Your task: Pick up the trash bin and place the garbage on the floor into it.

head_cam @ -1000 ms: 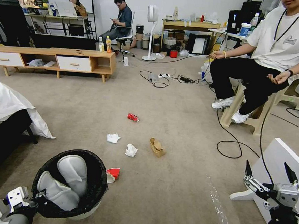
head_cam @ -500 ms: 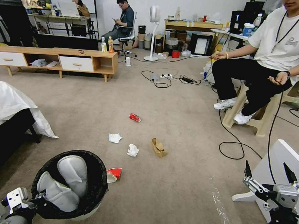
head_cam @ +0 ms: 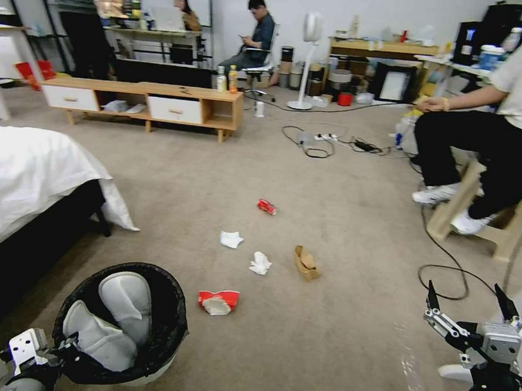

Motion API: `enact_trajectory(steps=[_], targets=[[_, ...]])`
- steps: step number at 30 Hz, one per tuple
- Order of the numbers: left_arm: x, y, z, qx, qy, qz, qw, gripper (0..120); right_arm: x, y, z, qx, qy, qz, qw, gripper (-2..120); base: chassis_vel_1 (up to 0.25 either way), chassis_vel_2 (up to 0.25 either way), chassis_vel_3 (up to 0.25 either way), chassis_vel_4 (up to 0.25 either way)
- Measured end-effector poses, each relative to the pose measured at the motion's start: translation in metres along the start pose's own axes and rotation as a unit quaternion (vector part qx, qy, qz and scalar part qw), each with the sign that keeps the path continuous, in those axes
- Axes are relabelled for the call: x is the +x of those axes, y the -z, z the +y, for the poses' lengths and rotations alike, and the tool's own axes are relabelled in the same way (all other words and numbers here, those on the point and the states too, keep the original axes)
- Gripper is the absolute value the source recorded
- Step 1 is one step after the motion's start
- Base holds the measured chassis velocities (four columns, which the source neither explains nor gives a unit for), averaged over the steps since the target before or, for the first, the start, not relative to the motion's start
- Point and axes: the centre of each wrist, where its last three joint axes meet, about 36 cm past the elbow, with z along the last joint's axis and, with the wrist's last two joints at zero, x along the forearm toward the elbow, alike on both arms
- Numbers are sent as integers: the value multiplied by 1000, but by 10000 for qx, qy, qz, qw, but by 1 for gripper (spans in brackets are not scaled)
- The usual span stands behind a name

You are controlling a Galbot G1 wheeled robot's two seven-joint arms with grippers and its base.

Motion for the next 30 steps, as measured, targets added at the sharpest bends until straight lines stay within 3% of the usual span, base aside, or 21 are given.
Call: enact_trajectory(steps=[30], targets=[[-6, -2, 1, -33, 47, 33, 10000, 3, -3, -2, 1, -27, -25, 20, 10000, 100, 124, 120, 129, 122]])
